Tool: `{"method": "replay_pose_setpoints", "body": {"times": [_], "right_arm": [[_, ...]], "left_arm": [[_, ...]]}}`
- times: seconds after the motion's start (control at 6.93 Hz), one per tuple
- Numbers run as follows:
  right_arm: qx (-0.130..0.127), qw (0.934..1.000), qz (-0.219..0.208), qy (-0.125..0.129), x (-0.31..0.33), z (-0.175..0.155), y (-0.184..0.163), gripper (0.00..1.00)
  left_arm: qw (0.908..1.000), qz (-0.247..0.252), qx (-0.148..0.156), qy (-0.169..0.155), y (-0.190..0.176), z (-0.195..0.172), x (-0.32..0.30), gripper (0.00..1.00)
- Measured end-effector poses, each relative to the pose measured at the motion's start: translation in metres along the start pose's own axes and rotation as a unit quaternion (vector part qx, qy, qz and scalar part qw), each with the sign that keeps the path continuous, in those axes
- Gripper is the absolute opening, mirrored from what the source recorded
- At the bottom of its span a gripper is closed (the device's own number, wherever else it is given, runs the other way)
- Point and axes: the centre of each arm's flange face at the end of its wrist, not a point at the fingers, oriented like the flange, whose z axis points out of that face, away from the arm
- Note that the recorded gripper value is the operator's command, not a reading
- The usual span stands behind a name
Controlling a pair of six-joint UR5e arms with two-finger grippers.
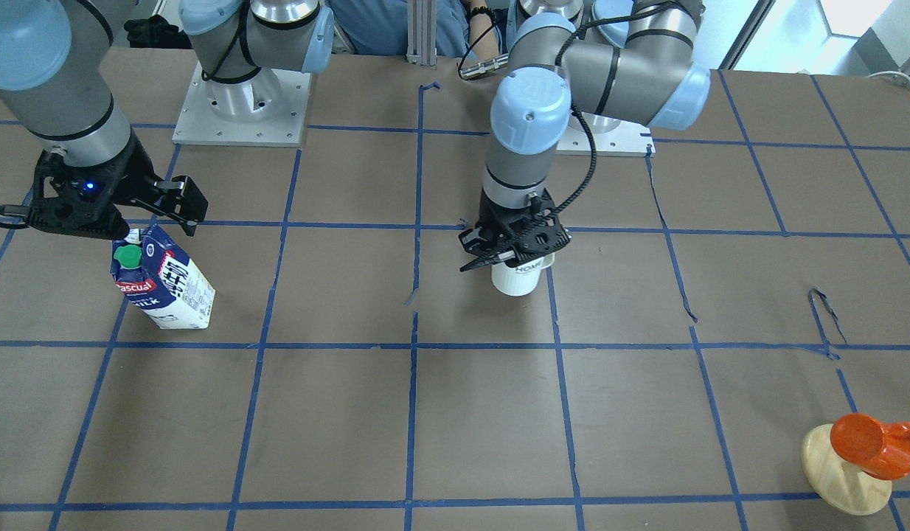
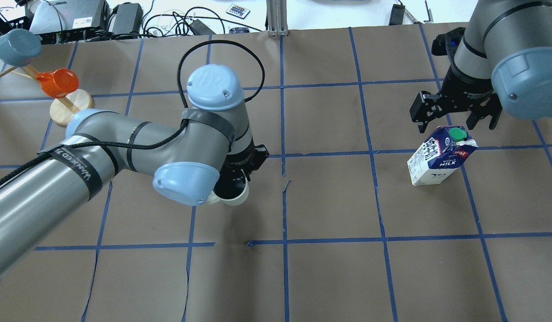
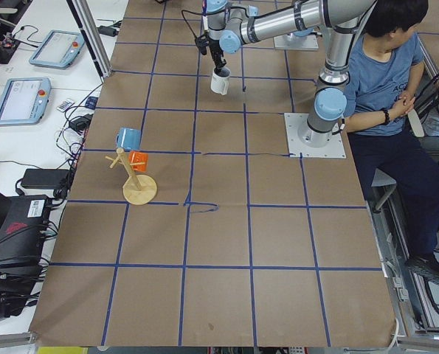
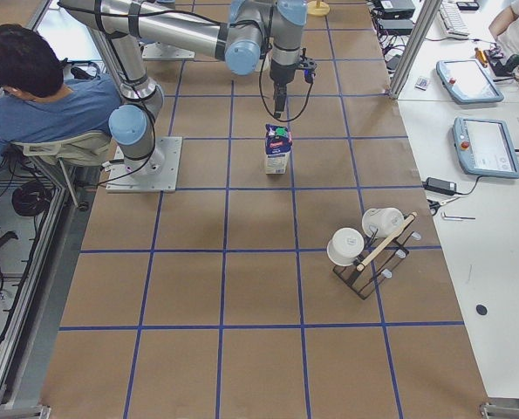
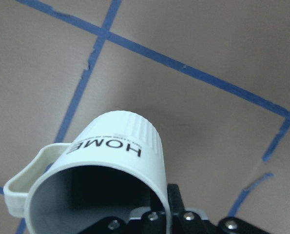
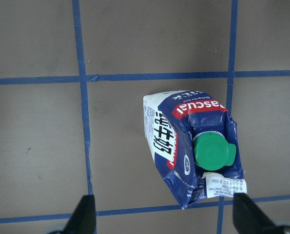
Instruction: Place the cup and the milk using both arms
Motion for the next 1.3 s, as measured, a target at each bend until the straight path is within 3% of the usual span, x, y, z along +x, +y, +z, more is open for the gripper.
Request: {"method": "replay_pose_setpoints", "body": {"times": [0.43,0.58,0.87,1.15,1.3], "right_arm": [[-0.012,0.9999,0.000,-0.001,0.013,0.013,0.002,1.00],[0.003,1.0000,0.003,0.002,0.019,0.009,-0.001,1.00],[0.046,0.9986,-0.023,0.010,0.029,0.004,-0.011,1.00],[0.041,0.9984,-0.037,0.009,0.031,0.015,-0.016,1.00],[0.033,0.9986,-0.040,0.008,0.031,0.024,-0.014,1.00]], "left_arm": [[0.9986,-0.045,-0.011,0.027,0.052,0.028,0.047,0.00],[0.9983,-0.048,-0.010,0.032,0.052,0.032,0.056,0.99],[0.9981,-0.050,-0.009,0.035,0.046,0.036,0.069,1.00],[0.9971,-0.049,0.003,0.058,0.031,0.013,0.078,1.00],[0.9961,-0.038,0.018,0.077,0.006,-0.012,0.077,1.00]]}}
